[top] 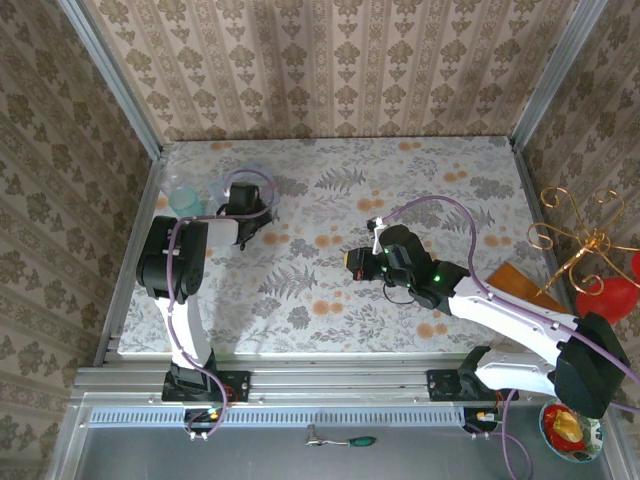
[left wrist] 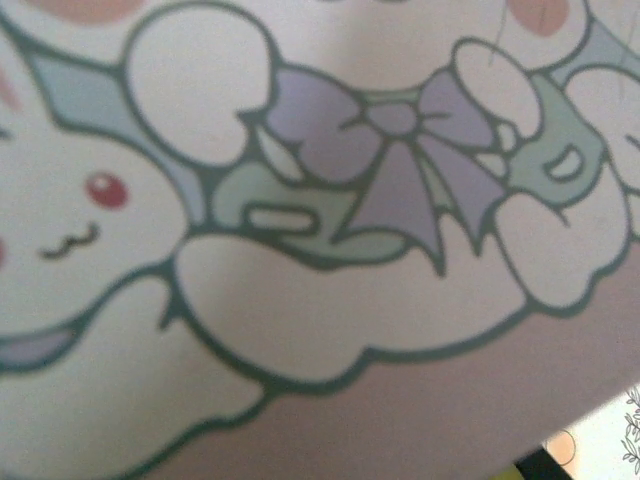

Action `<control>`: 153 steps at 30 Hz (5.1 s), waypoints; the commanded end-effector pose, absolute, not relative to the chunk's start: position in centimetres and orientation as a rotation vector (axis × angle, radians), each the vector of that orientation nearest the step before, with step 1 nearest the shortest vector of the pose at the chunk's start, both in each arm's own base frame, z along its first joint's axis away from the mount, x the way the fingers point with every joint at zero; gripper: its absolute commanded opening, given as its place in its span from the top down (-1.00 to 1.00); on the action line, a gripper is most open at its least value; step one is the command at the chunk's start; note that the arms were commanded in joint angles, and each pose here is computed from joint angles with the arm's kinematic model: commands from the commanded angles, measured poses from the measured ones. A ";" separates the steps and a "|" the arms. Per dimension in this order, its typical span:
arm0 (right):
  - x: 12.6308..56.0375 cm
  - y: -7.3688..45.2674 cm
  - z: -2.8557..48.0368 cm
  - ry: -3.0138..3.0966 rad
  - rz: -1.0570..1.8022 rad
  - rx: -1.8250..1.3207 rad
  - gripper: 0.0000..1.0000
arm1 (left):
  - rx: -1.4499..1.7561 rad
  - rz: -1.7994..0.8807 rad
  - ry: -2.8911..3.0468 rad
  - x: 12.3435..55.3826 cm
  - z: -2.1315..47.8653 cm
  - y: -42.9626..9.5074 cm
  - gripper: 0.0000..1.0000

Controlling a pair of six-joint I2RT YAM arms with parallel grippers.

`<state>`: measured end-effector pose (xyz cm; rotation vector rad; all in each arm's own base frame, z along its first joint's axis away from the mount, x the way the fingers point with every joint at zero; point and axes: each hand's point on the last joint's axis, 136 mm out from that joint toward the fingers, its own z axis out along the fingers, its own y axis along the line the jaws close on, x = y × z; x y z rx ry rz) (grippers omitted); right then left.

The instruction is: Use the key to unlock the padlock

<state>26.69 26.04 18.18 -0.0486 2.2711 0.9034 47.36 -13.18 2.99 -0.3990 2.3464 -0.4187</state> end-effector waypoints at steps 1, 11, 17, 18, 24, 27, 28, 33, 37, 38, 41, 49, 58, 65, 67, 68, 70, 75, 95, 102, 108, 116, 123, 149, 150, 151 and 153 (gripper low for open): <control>26.8 26.0 17.8 2.268 0.905 -0.028 1.00 | -0.342 -0.440 2.411 45.8 2.4 -14.4 0.83; 27.2 25.5 15.7 2.304 1.011 0.128 1.00 | -0.280 -0.789 2.404 41.6 5.8 -19.2 0.96; 27.7 25.4 14.2 2.314 1.111 0.230 1.00 | -0.244 -0.998 2.402 38.0 8.2 -22.1 1.00; 27.7 25.6 14.1 2.316 1.125 0.231 1.00 | -0.243 -1.035 2.405 37.4 8.4 -22.6 1.00; 27.9 27.2 13.1 2.315 1.253 0.282 1.00 | -0.272 -1.227 2.382 34.9 9.5 -24.6 1.00; 28.1 27.9 12.5 2.308 1.298 0.303 1.00 | -0.273 -1.283 2.373 34.1 10.1 -25.4 1.00; 28.2 28.1 12.6 2.299 1.312 0.306 1.00 | -0.273 -1.299 2.367 33.9 10.4 -25.6 1.00; 28.5 29.1 11.2 2.307 1.352 0.333 1.00 | -0.269 -1.402 2.338 32.6 11.5 -26.9 1.00; 28.8 29.8 11.0 2.291 1.401 0.342 1.00 | -0.288 -1.463 2.321 32.0 11.7 -27.3 1.00; 28.9 30.0 11.0 2.283 1.418 0.340 1.00 | -0.291 -1.485 2.310 31.9 11.9 -27.4 1.00; 29.1 30.5 10.9 2.280 1.443 0.332 1.00 | -0.292 -1.520 2.303 31.5 12.2 -27.7 1.00; 28.9 30.9 10.0 2.302 1.460 0.305 1.00 | -0.287 -1.568 2.303 30.6 12.9 -28.0 1.00; 29.0 31.3 10.6 2.264 1.534 0.253 1.00 | -0.276 -1.597 2.300 29.9 13.1 -28.4 1.00; 29.2 30.9 10.8 2.256 1.536 0.249 1.00 | -0.275 -1.629 2.295 29.3 13.3 -28.6 1.00; 29.3 30.8 10.7 2.256 1.540 0.252 1.00 | -0.271 -1.649 2.283 29.1 13.6 -28.8 1.00; 29.4 30.8 10.7 2.255 1.542 0.250 1.00 | -0.269 -1.661 2.275 29.1 13.7 -28.8 1.00; 29.5 30.9 10.6 2.256 1.543 0.252 1.00 | -0.263 -1.678 2.267 29.0 13.9 -29.0 1.00; 29.7 31.1 10.8 2.237 1.567 0.259 1.00 | -0.267 -1.695 2.264 28.6 13.9 -29.2 1.00; 29.6 30.3 12.0 2.199 1.566 0.257 1.00 | -0.280 -1.726 2.243 28.6 13.8 -29.5 1.00; 29.3 30.0 12.7 2.190 1.558 0.237 1.00 | -0.288 -1.717 2.250 28.8 13.6 -29.5 1.00; 29.3 30.2 12.9 2.194 1.567 0.224 1.00 | -0.278 -1.732 2.231 28.8 14.1 -29.6 1.00; 29.4 30.4 13.2 2.187 1.574 0.221 1.00 | -0.258 -1.760 2.189 28.8 15.5 -29.7 1.00; 29.2 30.3 13.1 2.193 1.576 0.222 1.00 | -0.287 -1.766 2.155 29.2 15.7 -29.3 1.00; 30.1 31.1 14.4 2.161 1.595 0.207 1.00 | -0.271 -1.784 2.156 28.4 16.2 -29.6 1.00; 30.1 31.1 14.2 2.166 1.592 0.210 1.00 | -0.268 -1.789 2.153 28.3 16.4 -29.7 1.00; 30.2 31.1 14.1 2.165 1.591 0.214 1.00 | -0.266 -1.794 2.152 28.2 16.4 -29.7 1.00; 30.4 30.9 14.0 2.164 1.591 0.226 1.00 | -0.262 -1.793 2.147 28.1 16.5 -29.9 1.00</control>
